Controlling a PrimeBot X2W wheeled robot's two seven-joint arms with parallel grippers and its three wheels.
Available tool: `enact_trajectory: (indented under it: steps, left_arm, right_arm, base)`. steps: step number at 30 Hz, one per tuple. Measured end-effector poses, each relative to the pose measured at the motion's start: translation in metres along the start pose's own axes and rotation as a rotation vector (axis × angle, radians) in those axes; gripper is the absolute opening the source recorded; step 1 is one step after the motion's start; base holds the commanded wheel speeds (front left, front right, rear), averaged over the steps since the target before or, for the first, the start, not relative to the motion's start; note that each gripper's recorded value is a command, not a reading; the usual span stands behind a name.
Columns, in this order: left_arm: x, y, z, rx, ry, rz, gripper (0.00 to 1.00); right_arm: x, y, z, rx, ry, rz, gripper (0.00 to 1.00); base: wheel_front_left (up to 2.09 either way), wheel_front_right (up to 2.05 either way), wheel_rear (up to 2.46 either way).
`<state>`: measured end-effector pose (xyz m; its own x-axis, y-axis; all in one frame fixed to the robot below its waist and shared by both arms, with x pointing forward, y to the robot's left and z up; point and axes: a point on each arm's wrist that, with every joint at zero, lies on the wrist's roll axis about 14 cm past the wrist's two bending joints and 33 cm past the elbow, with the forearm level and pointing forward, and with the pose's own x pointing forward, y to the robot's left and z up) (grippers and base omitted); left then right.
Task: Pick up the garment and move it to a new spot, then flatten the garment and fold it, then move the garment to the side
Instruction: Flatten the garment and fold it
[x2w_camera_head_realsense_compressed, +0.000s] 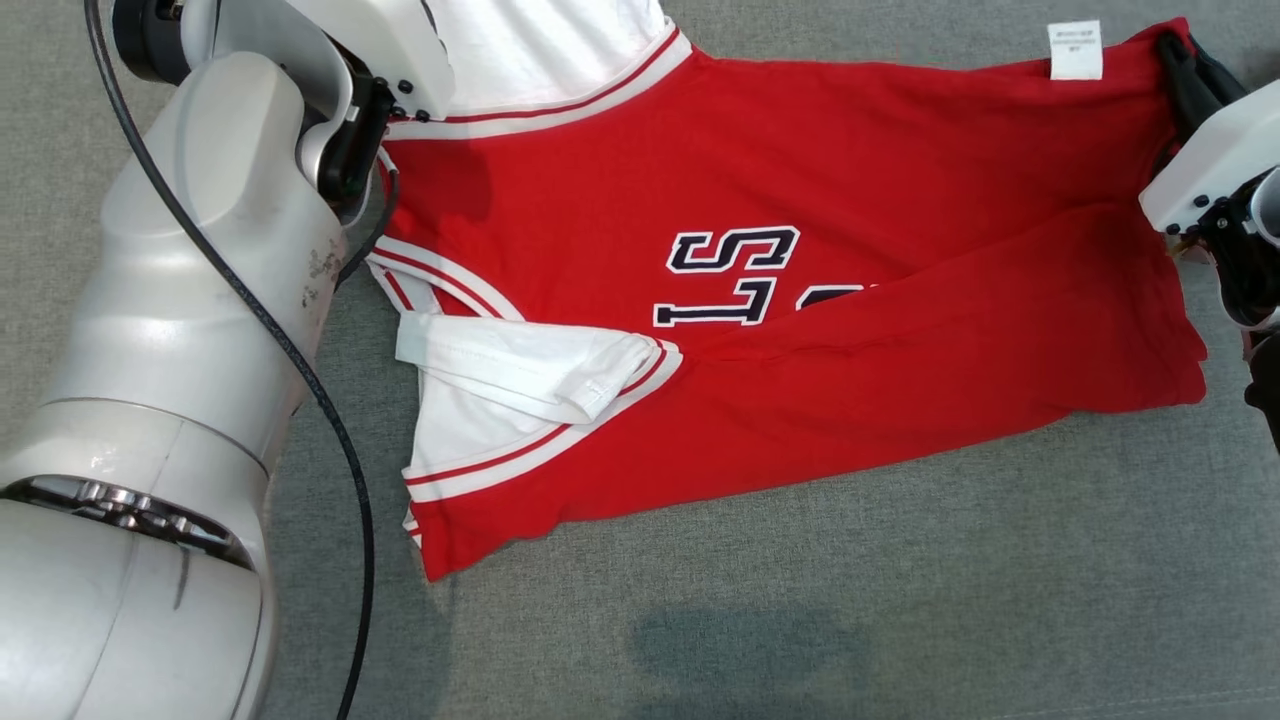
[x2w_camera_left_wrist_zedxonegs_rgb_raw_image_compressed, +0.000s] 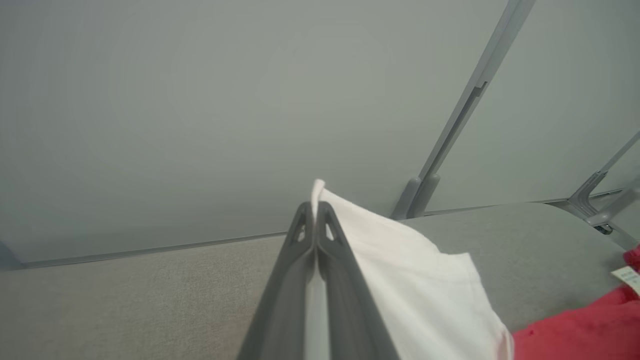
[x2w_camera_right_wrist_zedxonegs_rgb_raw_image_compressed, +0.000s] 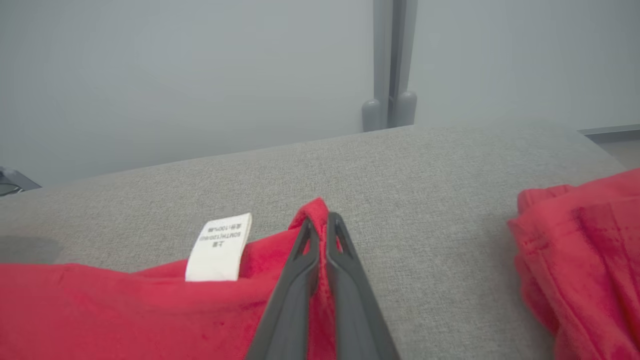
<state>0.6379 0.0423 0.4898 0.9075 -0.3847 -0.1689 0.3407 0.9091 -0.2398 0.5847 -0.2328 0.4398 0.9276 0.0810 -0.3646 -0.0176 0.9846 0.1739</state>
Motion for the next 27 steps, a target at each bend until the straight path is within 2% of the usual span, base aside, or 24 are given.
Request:
enact_trajectory:
  steps: [7, 14, 27]
  left_arm:
    - [-0.015, -0.006, -0.008, -0.045, -0.012, -0.017, 0.0]
    - [-0.046, 0.001, -0.016, -0.132, -0.054, -0.02, 0.0]
    - [-0.114, -0.013, -0.041, -0.237, -0.071, -0.042, 0.0]
  right_arm:
    - [-0.009, -0.001, -0.009, 0.044, 0.014, 0.004, 0.0]
    - [-0.031, -0.004, -0.02, 0.07, 0.033, 0.009, 0.0]
    - [-0.048, -0.01, -0.039, 0.067, 0.08, 0.014, 0.0]
  base:
    - [0.0, 0.0, 0.0]
    - [0.0, 0.0, 0.0]
    - [0.0, 0.0, 0.0]
